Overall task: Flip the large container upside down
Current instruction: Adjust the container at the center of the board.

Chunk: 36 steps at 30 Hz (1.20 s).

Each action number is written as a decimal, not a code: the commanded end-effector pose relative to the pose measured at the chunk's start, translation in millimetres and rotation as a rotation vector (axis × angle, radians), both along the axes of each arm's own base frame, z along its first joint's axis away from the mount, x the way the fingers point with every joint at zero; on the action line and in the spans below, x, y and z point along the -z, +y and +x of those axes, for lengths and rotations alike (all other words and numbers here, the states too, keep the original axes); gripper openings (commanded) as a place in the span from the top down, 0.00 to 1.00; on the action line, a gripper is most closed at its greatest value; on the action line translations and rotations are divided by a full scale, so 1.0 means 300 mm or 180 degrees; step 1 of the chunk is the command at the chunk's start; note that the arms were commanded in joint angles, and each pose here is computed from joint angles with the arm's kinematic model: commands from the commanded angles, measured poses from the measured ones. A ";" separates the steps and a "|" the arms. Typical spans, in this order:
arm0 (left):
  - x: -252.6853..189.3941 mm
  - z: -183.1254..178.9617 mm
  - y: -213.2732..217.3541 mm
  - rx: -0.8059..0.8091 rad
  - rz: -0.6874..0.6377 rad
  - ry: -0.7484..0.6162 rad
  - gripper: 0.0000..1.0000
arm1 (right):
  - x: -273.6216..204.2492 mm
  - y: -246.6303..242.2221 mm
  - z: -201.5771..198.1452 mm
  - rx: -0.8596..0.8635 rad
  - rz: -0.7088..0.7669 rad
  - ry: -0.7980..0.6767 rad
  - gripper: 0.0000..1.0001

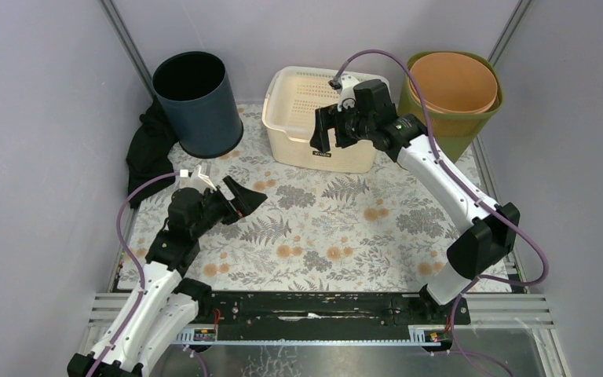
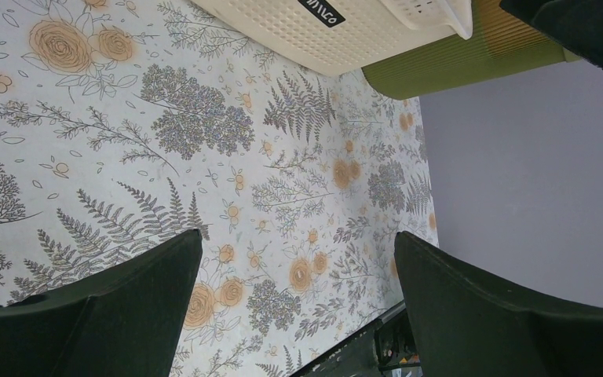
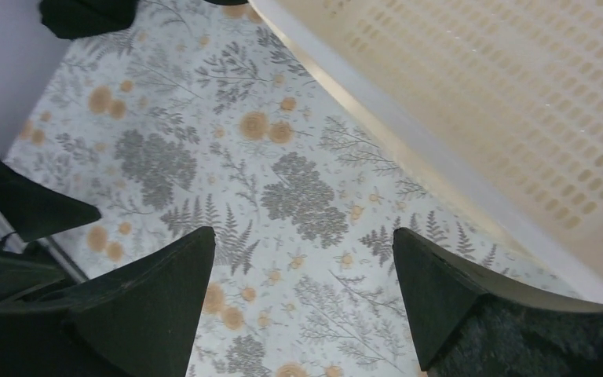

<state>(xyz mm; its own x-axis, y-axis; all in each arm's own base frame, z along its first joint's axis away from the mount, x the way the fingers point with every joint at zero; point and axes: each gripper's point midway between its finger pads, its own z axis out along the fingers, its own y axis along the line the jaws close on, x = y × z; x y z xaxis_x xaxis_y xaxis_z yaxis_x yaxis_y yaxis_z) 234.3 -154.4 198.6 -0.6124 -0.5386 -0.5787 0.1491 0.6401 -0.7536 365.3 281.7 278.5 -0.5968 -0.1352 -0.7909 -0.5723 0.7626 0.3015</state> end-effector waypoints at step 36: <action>-0.003 0.055 -0.022 0.0132 0.0174 -0.0011 0.00 | 0.147 -0.012 0.278 -0.0300 -0.1078 -0.1209 0.12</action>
<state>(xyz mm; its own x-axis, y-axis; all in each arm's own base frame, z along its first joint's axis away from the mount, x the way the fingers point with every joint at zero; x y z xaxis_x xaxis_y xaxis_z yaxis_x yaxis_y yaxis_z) 244.1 -156.3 179.4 -0.6571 -0.5014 -0.5628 0.1078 0.6765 -0.7285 426.0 269.7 206.8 -0.3590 -0.4692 -0.8068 -0.6830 0.7213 -0.1156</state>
